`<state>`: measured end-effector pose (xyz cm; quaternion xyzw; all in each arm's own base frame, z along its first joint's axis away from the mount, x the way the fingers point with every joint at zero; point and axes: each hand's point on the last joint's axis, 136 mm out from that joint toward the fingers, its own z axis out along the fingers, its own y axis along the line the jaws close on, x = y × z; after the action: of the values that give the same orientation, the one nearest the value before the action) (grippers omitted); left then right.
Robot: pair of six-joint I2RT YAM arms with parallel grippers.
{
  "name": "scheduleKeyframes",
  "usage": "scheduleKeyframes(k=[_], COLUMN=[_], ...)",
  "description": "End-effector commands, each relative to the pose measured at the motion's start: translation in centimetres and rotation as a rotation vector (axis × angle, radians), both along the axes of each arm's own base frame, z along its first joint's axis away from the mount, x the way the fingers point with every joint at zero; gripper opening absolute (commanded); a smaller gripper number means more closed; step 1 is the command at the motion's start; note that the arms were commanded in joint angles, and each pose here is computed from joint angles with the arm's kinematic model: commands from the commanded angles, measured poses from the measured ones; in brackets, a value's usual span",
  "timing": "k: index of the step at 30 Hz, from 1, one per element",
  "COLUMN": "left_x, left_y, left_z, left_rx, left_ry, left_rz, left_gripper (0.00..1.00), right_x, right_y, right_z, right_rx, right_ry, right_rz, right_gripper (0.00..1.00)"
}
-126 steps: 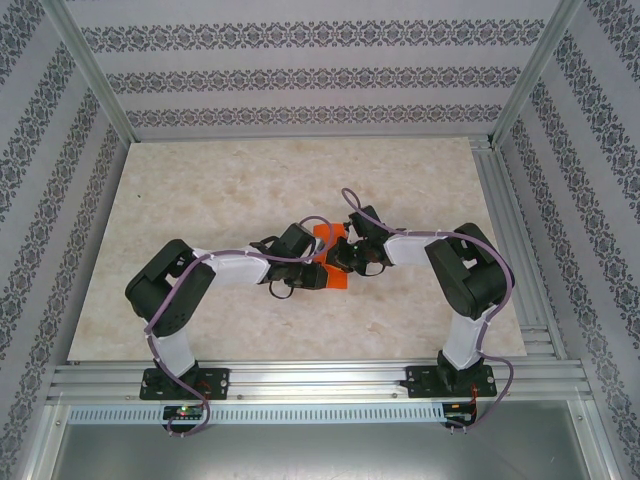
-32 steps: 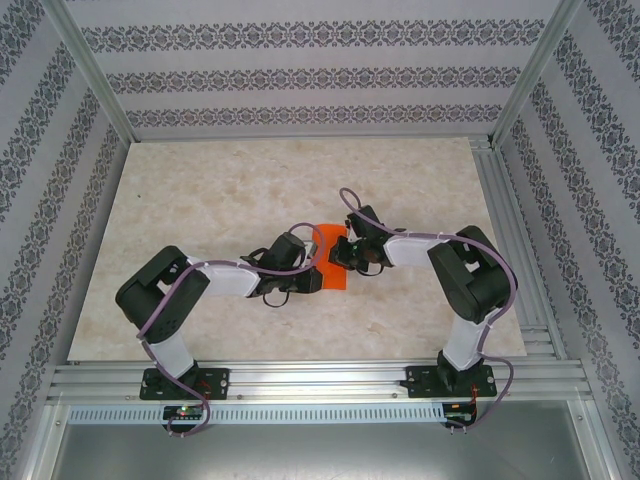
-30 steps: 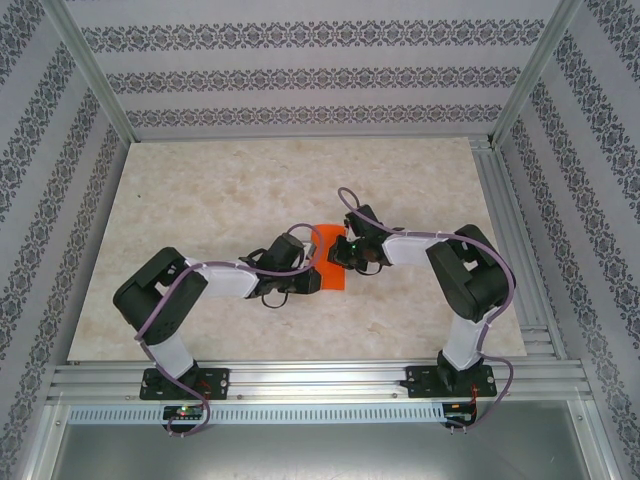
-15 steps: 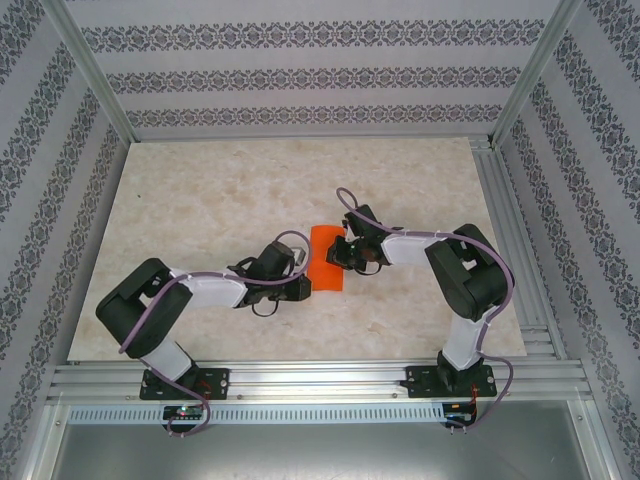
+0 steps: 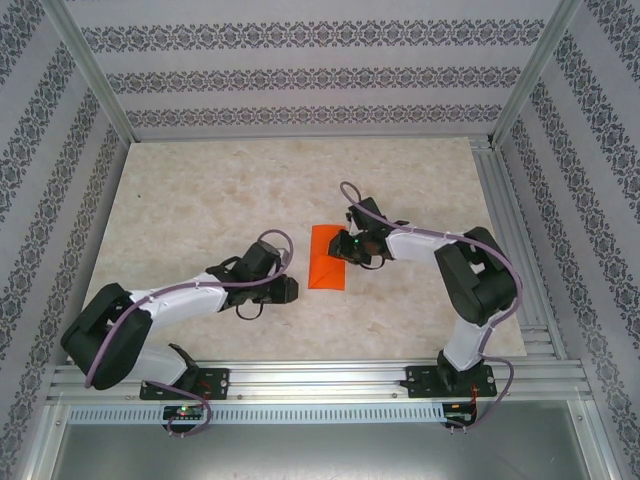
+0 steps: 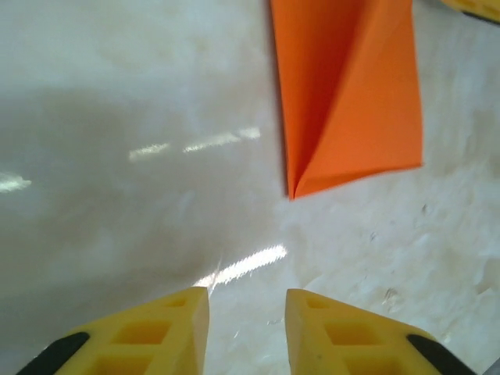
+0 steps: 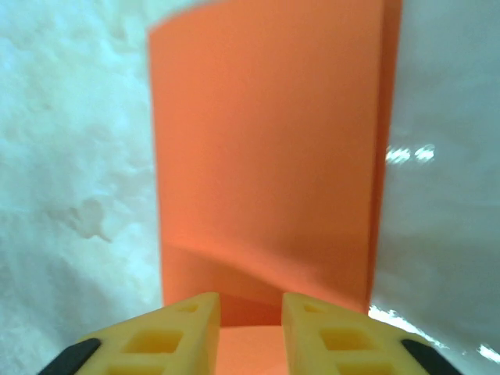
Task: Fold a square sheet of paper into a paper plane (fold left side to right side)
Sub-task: Fold the triangle a second time at the center of the table, then turn over the paper at the center of the table.
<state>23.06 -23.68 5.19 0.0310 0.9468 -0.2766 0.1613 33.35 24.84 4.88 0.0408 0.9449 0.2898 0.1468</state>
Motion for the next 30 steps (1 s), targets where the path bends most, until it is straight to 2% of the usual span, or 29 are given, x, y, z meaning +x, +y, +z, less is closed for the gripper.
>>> scheduleKeyframes(k=[1, 4, 9, 15, 18, 20, 27, 30], left_x=[1.4, 2.9, 5.3, 7.6, 8.2, 8.5, 9.3, 9.2], left_y=[-1.3, -2.7, -5.2, -5.6, -6.2, -6.4, -5.7, -5.4], left_z=[1.9, 2.3, 2.8, 1.4, 1.4, 1.4, 1.5, 1.4], left_rx=[-0.081, -0.105, -0.159, -0.141, -0.169, -0.181, -0.185, -0.185], left_ry=[0.005, 0.006, -0.007, -0.001, 0.001, -0.002, -0.009, -0.008], left_rz=[-0.002, -0.02, -0.052, -0.036, -0.048, -0.057, -0.041, -0.035], left_gripper=[0.4, 0.43, 0.45, 0.45, 0.43, 0.39, 0.16, 0.11], right_x=[0.6, -0.4, -2.2, -3.8, -4.1, -4.2, -3.8, -3.3], right_y=[-1.7, -3.3, -4.9, -4.4, -3.8, -3.6, -2.2, -1.2], right_z=[3.8, 4.5, 4.5, 4.0, 3.8, 3.4, 2.6, 2.4], right_rx=[-0.021, -0.014, 0.096, 0.189, 0.249, 0.274, 0.324, 0.339], right_ry=[-0.115, -0.137, -0.134, -0.132, -0.123, -0.11, -0.089, -0.083], right_rz=[0.008, 0.009, 0.013, 0.052, 0.053, 0.049, 0.052, 0.056], right_gripper=[0.32, 0.38, 0.47, 0.56, 0.57, 0.57, 0.56, 0.56])
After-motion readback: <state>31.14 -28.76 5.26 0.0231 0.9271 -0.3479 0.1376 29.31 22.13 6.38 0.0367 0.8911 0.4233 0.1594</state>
